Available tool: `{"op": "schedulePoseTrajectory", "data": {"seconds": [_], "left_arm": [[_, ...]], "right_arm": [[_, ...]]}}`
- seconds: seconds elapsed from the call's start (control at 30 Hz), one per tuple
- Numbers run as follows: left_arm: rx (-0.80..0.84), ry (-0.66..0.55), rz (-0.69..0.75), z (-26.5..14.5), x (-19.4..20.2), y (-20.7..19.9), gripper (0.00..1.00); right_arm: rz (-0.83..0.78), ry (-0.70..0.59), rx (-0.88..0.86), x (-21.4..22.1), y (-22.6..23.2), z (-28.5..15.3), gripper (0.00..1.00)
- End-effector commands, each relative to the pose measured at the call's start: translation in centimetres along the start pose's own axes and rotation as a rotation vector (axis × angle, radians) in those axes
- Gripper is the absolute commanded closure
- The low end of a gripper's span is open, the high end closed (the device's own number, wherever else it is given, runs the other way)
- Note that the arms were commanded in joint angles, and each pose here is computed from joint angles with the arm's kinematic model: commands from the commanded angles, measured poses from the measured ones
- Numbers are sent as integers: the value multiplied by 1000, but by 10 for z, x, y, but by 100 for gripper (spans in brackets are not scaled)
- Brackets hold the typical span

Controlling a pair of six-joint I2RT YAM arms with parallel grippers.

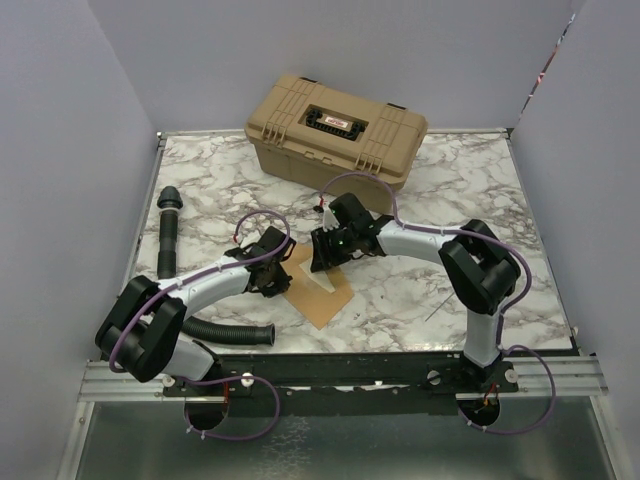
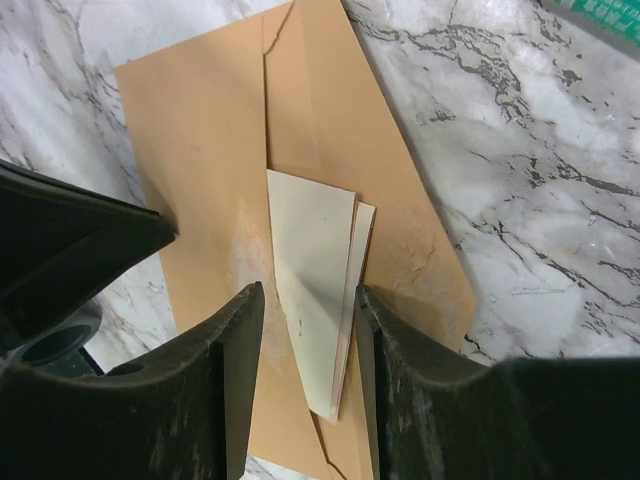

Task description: Place the letter into the envelope and seal it

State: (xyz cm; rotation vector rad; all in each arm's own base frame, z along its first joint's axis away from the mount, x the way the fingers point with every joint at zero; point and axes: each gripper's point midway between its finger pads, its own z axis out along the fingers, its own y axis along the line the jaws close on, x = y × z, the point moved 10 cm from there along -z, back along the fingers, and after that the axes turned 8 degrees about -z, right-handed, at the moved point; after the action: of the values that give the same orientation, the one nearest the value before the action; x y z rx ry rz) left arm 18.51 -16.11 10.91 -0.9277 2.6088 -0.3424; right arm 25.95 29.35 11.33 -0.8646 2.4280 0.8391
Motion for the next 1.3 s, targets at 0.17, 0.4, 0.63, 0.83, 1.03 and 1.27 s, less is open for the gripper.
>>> {"op": "schedulePoseTrajectory", "data": {"seconds": [0.17,0.4,0.63,0.83,1.03,1.27], "left_arm": [[-89,73,56,14,12,23,87],[-79,81,67,14,13,25,87],[-71,74,69,14,12,24,87],[-53,65,62,13,11,21,87],[-48,70,61,15,10,18,87],[69,6,32,-12,-7,-3,65]], "right_arm": [[11,54,-83,6,6,16,51],[14,34,-141,-1,7,27,49],[41,43,-205,2,9,36,49],[76,64,-239,13,8,40,49],[94,56,-258,16,11,35,49],[57,1,-64,-15,11,16,47]]}}
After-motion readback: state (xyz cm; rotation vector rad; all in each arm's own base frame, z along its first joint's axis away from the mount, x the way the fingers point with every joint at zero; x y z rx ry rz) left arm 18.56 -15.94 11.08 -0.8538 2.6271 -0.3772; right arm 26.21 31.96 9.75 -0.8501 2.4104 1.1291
